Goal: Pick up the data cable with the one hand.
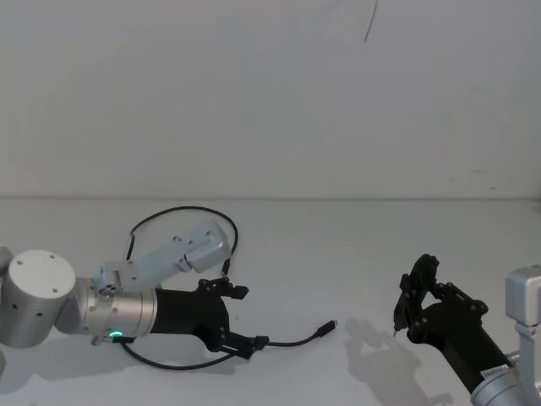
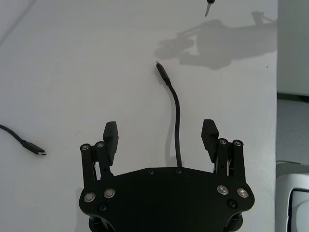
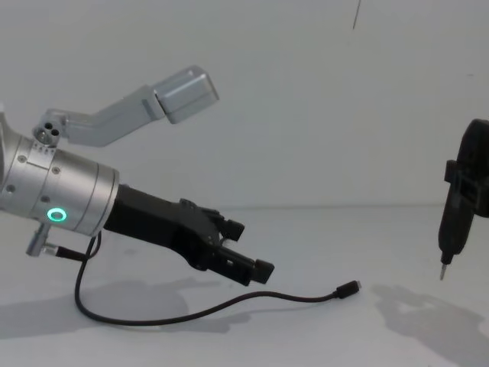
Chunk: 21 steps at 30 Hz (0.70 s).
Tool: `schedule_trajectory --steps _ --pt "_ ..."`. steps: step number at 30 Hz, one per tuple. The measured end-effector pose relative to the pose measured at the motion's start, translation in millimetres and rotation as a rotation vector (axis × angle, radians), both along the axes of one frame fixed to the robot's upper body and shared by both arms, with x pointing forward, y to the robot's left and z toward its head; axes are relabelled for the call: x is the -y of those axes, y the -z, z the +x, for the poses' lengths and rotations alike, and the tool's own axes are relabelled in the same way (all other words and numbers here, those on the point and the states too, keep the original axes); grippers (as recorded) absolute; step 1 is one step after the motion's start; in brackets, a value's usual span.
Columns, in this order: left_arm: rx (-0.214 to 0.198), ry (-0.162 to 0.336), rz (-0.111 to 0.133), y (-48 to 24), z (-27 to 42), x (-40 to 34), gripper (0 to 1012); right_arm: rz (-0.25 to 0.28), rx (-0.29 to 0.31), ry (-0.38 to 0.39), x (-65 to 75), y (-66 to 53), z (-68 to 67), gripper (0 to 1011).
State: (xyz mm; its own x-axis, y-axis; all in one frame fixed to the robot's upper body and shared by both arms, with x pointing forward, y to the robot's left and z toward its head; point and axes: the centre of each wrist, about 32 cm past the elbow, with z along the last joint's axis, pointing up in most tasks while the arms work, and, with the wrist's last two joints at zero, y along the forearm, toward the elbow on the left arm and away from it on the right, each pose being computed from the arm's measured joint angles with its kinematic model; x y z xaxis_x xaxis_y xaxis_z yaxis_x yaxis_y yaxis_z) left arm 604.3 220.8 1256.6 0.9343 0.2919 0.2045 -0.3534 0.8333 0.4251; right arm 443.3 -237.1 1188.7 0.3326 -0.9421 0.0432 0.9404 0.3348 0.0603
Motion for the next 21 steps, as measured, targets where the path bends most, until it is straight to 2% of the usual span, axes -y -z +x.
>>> schedule_trajectory --steps 8,21 --pt "-0.021 -0.007 0.032 4.4 2.8 4.0 1001 0.000 0.000 0.000 0.0 0.0 0.0 263" --pt "-0.037 -0.037 0.070 11.7 3.1 8.2 1001 0.000 0.000 0.000 0.0 0.0 0.0 263"
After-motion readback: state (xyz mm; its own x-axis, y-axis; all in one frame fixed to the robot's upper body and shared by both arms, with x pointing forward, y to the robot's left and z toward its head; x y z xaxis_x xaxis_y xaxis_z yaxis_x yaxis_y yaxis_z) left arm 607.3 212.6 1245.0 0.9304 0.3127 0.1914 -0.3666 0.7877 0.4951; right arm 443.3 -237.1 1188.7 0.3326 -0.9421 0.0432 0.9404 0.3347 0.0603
